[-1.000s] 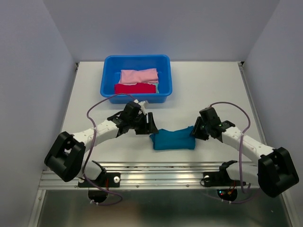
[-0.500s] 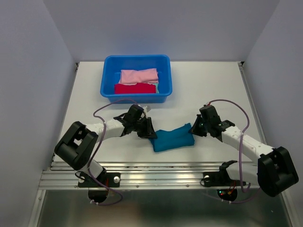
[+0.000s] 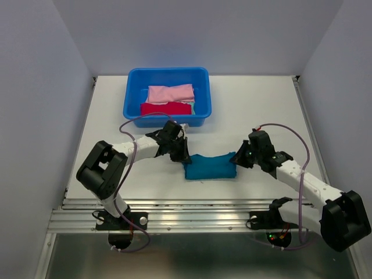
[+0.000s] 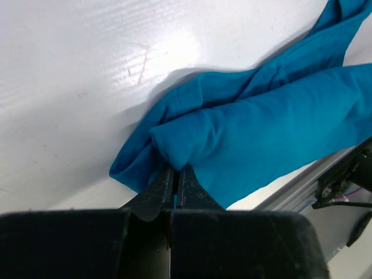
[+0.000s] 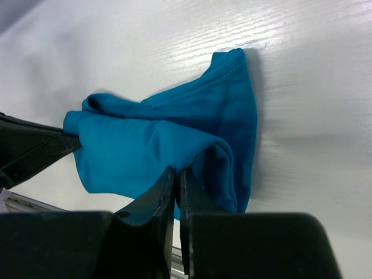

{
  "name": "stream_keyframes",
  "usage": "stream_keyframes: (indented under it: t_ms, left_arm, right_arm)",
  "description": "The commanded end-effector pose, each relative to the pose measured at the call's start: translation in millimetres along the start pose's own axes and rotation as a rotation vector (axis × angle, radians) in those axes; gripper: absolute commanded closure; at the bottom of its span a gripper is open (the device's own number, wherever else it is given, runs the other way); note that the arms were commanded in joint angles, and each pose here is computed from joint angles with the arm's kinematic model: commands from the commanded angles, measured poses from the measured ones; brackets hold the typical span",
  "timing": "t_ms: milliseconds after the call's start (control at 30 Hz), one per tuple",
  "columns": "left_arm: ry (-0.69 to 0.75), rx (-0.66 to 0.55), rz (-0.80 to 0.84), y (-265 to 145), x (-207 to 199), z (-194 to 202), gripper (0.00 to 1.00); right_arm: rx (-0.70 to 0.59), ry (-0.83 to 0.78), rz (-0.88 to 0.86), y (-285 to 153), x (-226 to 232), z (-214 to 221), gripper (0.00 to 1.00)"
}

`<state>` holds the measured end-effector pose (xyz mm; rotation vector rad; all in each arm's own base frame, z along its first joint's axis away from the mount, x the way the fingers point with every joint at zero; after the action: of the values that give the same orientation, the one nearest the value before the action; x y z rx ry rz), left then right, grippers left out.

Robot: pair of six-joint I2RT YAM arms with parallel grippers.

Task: Roll the t-shirts
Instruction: Roll the T-shirt to the center of the board.

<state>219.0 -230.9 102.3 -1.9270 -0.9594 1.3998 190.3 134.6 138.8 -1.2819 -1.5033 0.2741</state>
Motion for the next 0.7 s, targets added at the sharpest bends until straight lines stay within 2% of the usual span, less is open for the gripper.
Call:
stream_keyframes:
  t_ms: [0, 233, 667]
  left_arm:
    - [0.062, -0.028, -0.070, -2.4, 6.8, -15.1, 1.00]
    - [0.088, -0.018, -0.069, 0.7, 10.6, -13.3, 1.00]
    - [0.180, -0.032, -0.111, -7.7, 9.2, -23.7, 1.00]
  right_arm:
    - [-0.064, 0.006, -0.060, -5.9, 13.0, -9.7, 0.99]
    - [-0.184, 0.005, 0.067, 3.0, 9.7, -30.7, 0.99]
    - [-0.190, -0.023, 0.060, 12.0, 17.3, -39.7, 0.99]
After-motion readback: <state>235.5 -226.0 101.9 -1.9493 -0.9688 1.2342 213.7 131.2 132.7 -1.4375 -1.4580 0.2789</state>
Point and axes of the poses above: each gripper's point midway between its finger pads, its own y axis out along the fingers, its own x axis along the line the jaws close on, z = x × y, the point moved 8 cm from there along -y, back along the fingers
